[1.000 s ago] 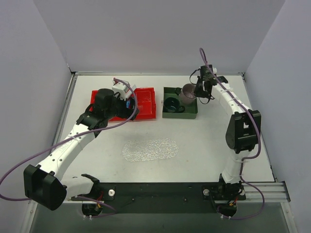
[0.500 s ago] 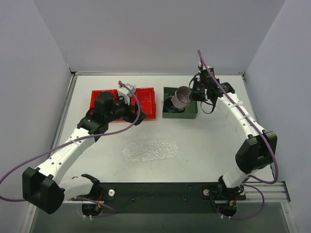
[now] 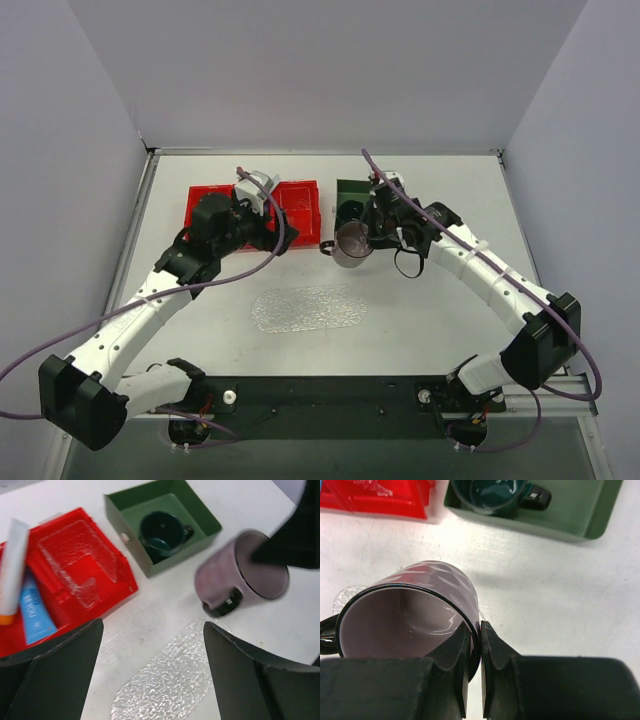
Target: Prepare toiletry sets of a toothbrush and toothpaste on the tray
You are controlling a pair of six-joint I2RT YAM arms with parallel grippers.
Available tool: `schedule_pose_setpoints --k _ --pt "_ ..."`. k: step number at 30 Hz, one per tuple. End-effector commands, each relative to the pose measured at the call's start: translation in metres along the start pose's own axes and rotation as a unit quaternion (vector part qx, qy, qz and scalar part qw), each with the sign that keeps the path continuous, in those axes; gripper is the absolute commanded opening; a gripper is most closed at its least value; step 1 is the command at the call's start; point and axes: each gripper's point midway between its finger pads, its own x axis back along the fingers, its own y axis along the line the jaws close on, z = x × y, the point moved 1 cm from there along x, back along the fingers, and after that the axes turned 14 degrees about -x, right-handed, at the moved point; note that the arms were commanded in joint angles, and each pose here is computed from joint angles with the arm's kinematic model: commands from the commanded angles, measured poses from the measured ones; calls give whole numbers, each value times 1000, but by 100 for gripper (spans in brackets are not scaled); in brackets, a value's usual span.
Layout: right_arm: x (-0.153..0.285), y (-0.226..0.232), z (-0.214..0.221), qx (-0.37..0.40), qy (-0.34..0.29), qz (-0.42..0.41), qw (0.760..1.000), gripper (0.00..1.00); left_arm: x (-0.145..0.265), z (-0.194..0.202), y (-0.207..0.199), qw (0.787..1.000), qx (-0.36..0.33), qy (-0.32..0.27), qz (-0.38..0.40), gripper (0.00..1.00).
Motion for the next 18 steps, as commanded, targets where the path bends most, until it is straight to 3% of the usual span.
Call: schedule_pose_setpoints --k 1,8,18 --pt "18 8 3 -24 -46 14 999 0 25 -17 51 991 33 -33 -125 93" --pt "25 41 49 -31 -55 12 998 0 78 -19 117 953 44 -45 -296 93" --pt "9 93 86 -34 -50 6 998 0 94 -17 128 938 30 -46 -343 93"
